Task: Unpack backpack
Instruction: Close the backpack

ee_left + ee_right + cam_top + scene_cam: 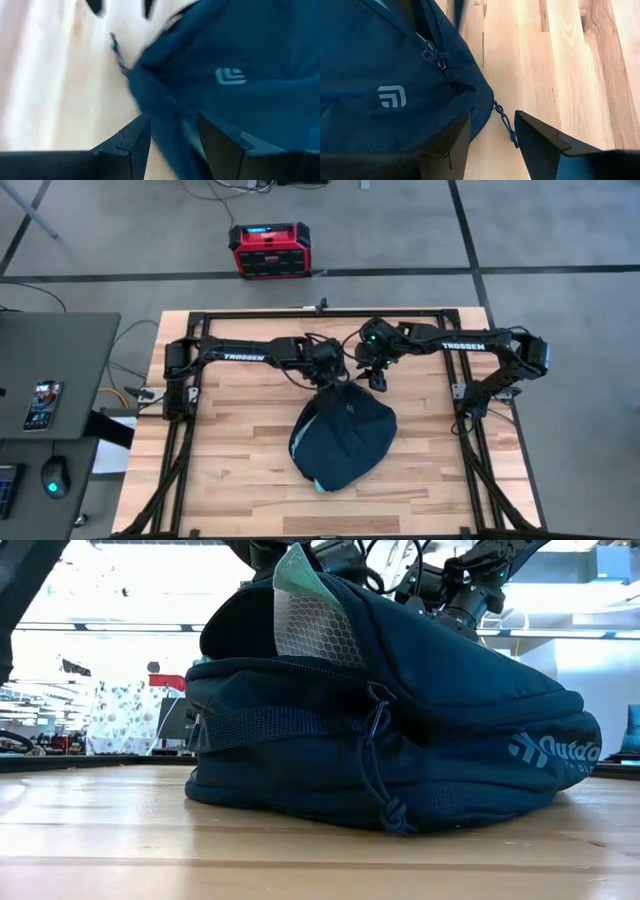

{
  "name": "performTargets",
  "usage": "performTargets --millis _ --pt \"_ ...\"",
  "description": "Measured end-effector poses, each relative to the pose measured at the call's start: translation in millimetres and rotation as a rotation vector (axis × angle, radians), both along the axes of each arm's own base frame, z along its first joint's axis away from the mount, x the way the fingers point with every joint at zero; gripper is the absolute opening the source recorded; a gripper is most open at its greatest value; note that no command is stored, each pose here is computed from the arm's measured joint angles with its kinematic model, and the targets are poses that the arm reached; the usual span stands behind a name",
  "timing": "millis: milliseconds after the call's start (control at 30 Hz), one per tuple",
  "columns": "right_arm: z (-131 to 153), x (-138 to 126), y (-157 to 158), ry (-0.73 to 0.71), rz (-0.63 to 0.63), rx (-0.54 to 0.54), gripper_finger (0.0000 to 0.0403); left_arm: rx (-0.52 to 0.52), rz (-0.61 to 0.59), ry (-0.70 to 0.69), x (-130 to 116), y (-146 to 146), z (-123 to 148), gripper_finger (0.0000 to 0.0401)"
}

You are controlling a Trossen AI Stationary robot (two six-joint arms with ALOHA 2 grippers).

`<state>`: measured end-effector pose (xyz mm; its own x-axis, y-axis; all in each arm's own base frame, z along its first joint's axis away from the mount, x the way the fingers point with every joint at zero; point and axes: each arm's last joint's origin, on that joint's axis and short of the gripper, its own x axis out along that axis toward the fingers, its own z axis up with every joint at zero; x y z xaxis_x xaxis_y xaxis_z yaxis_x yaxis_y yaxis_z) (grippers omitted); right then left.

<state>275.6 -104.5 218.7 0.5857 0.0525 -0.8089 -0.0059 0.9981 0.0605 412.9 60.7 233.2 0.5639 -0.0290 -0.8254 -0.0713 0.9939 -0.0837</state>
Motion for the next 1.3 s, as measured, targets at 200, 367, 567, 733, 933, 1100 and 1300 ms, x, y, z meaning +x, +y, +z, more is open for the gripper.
performTargets --millis 200,367,567,733,933,1100,1300 --pt "1 1 0 -0.013 0.003 -0.006 0.0147 0.007 0.016 -0.059 7 -14 4 0.0145" --pt "1 2 0 -0.022 0.007 -0.002 0.0147 0.107 0.07 -0.049 7 -18 4 0.0145" --pt "1 2 0 -0.027 0.002 0.002 0.0147 0.048 0.169 -0.015 8 -21 -3 0.0145" --pt "2 2 0 -0.028 0.0 0.004 0.0147 0.027 0.189 -0.024 12 -31 -8 0.0145" --pt "2 2 0 -0.029 0.002 0.005 0.0147 0.035 0.195 -0.008 14 -25 -16 0.0145" --pt "1 2 0 -0.028 0.004 0.004 0.0147 0.033 0.194 0.016 17 -22 -27 0.0145" --pt "1 2 0 -0.025 0.004 0.005 0.0147 0.021 0.189 0.048 19 -22 -38 0.0124"
